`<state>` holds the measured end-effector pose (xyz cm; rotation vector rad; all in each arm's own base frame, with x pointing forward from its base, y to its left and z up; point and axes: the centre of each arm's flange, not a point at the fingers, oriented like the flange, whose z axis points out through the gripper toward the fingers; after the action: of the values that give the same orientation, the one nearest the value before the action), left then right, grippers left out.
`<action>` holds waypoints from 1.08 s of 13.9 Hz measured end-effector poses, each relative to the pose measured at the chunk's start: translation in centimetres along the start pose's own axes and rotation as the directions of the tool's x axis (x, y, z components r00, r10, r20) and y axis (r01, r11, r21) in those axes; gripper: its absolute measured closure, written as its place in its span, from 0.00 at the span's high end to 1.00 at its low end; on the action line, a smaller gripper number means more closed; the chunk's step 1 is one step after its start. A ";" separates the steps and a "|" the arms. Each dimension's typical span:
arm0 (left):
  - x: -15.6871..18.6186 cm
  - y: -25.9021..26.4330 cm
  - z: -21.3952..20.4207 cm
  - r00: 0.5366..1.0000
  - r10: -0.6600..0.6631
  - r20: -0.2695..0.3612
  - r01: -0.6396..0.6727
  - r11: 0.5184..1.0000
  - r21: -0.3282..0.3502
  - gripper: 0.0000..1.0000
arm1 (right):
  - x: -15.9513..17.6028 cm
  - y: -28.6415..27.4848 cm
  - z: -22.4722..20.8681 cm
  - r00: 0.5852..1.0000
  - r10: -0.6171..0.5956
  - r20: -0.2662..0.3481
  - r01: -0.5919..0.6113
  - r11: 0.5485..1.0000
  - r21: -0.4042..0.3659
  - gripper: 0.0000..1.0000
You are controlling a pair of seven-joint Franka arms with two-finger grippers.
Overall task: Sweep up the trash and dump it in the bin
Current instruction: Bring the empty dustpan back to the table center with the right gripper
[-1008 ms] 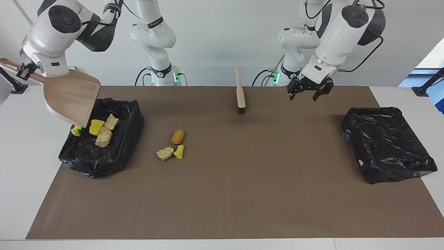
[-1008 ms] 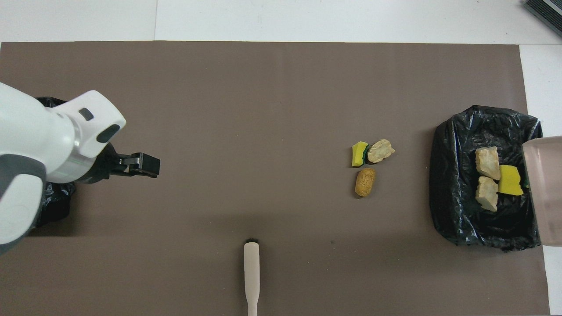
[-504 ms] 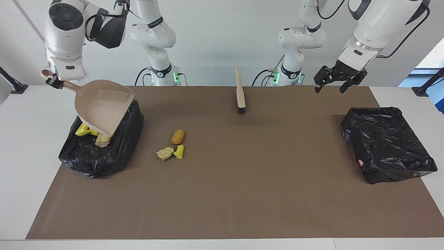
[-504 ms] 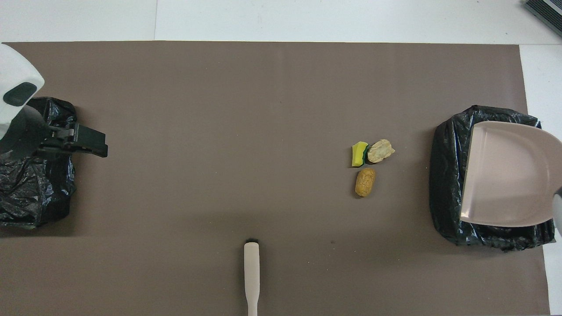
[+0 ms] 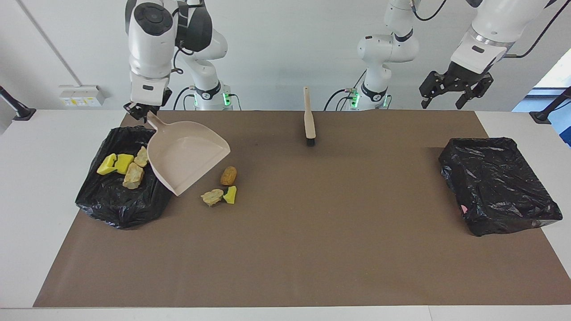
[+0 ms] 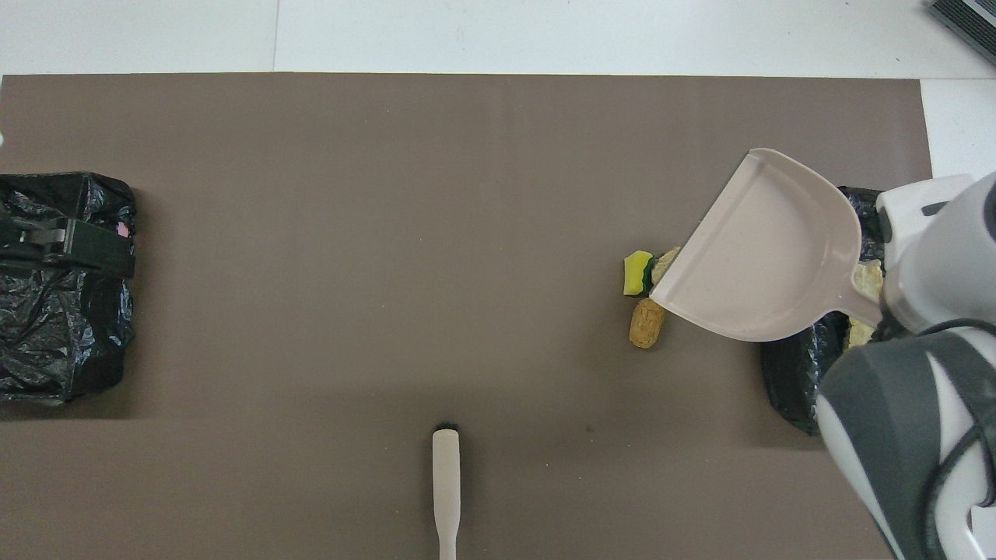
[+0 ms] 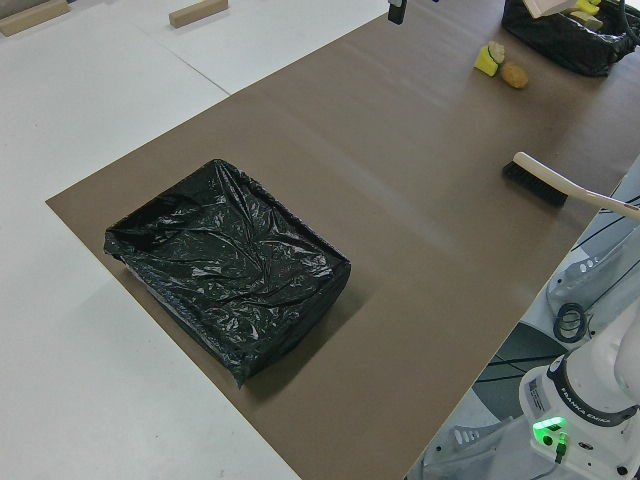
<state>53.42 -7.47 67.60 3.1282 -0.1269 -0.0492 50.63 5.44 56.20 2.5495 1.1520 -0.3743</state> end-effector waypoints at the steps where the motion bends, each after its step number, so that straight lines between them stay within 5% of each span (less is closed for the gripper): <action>1: -0.1 0.0 0.0 1.000 0.010 0.003 -0.010 1.000 0.000 1.00 | 1.3 -1.2 -0.2 0.999 0.041 -0.014 -0.041 0.999 0.016 0.32; 8: -1.2 -0.6 0.3 1.000 0.014 0.027 -0.014 1.000 0.002 1.00 | 11.3 -7.0 -1.6 0.948 0.310 -0.069 -0.299 0.944 0.140 0.32; 15: -1.2 -1.0 0.3 1.000 0.007 0.028 -0.007 1.000 0.001 1.00 | 24.1 -11.4 -1.0 0.787 0.615 -0.034 -0.576 0.754 0.316 0.32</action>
<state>52.34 -6.39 67.33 3.1293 -0.1375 -0.0932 57.51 29.24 46.41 3.0583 0.2579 -0.2147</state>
